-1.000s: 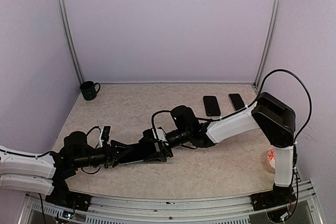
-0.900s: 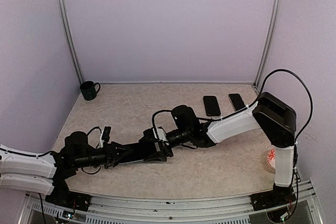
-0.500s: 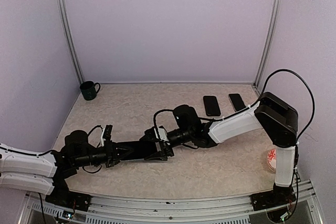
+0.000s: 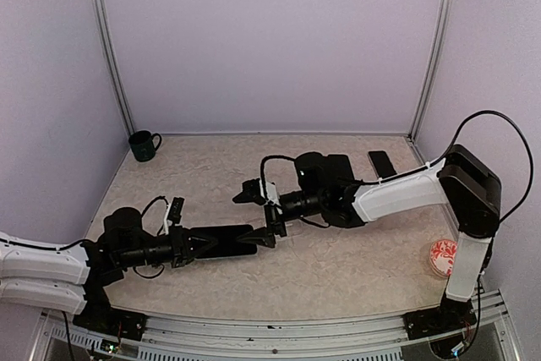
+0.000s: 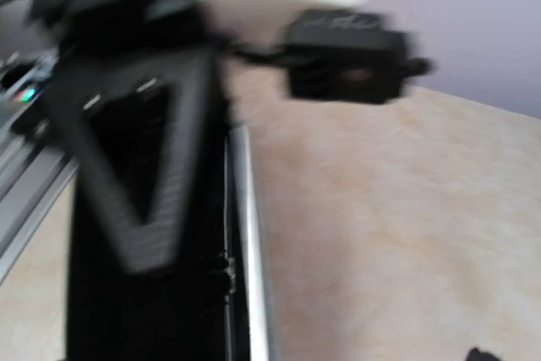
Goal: Put the phone into the phone case
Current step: Pass from the right arm to the left, then pass from the left arm to the right
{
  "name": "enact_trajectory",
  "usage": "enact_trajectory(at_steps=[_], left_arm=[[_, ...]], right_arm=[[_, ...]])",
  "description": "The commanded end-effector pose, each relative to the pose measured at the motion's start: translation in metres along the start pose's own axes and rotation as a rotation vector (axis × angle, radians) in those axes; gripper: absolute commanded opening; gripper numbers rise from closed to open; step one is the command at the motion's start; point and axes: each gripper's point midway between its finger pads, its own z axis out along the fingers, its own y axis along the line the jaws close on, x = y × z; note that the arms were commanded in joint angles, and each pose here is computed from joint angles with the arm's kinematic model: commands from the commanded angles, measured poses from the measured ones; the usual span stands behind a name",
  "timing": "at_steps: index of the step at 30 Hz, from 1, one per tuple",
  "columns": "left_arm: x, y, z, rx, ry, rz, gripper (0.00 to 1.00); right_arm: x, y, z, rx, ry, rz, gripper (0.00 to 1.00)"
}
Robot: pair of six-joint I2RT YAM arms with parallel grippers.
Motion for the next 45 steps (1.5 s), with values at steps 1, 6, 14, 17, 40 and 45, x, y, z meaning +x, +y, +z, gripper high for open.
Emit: enact_trajectory(at_steps=[1,6,14,17,40,45], left_arm=[[-0.017,-0.043,-0.002,0.109,-0.049,0.119,0.00],[-0.026,-0.065,-0.008,0.154,-0.083,0.205,0.00],[-0.043,-0.102,-0.004,0.210,-0.121,0.366,0.00],[-0.048,-0.115,0.003,0.242,-0.125,0.412,0.00],[-0.029,-0.178,0.059,0.499,-0.022,0.531,0.00],[-0.028,-0.184,0.068,0.519,-0.009,0.534,0.00]], right_arm=[[-0.031,-0.036,-0.026,0.121,-0.002,0.155,1.00],[-0.043,-0.051,-0.053,0.125,-0.008,0.387,1.00],[-0.061,-0.026,-0.098,0.122,-0.098,0.550,1.00],[-0.065,-0.020,-0.112,0.150,-0.113,0.599,0.99],[-0.069,0.016,-0.160,0.136,-0.221,0.766,0.93],[-0.077,0.026,-0.157,0.043,-0.255,0.778,0.88]])
